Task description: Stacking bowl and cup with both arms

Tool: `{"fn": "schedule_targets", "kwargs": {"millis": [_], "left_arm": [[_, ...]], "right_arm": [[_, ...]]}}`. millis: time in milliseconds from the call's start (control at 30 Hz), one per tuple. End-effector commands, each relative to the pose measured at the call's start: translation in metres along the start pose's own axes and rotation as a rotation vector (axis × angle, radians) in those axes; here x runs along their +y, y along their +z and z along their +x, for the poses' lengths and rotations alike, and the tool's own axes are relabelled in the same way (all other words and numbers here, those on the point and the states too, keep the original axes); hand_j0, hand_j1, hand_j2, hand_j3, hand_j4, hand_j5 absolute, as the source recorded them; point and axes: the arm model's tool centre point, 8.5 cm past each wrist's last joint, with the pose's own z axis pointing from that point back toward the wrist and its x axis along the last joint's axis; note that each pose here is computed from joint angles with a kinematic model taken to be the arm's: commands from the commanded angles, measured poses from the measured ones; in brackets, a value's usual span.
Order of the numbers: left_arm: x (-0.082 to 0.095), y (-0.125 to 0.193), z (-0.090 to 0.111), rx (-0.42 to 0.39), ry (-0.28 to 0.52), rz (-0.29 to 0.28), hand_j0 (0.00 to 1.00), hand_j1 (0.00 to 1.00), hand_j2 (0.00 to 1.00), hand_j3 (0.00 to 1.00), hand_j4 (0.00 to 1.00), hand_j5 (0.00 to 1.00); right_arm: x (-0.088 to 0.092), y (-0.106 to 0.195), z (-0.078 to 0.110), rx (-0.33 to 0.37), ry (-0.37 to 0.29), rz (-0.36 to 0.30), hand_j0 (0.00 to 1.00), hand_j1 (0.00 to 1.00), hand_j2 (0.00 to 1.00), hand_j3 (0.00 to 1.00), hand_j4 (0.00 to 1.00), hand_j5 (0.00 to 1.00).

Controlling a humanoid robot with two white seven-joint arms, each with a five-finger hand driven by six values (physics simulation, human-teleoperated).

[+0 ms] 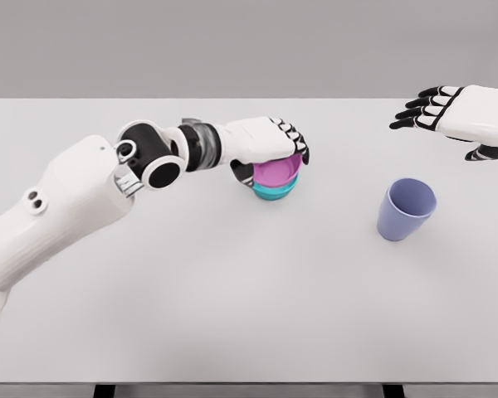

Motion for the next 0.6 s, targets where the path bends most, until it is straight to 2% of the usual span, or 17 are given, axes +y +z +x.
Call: {"fn": "schedule_targets", "kwargs": {"millis": [0,167,567], "left_arm": [[-0.003,-0.004,-0.001,-0.002,0.006,-0.009,0.62,0.62,0.62,0.62,0.62,0.62],[-0.008,-0.007,-0.011,0.021,0.025,-0.027,0.62,0.62,0.62,0.62,0.62,0.62],[-0.009,-0.014,-0.013,0.020,0.033,-0.037,0.63,0.63,0.63,0.63,0.63,0.63]], "right_arm": [[0.000,0.000,0.000,0.001,-0.004,-0.003,1.00,1.00,1.00,1.00,1.00,1.00],[0.000,0.000,0.000,0.001,-0.004,-0.003,1.00,1.00,1.00,1.00,1.00,1.00],[0.000,0.000,0.000,0.002,-0.003,-0.002,1.00,1.00,1.00,1.00,1.00,1.00]]}}
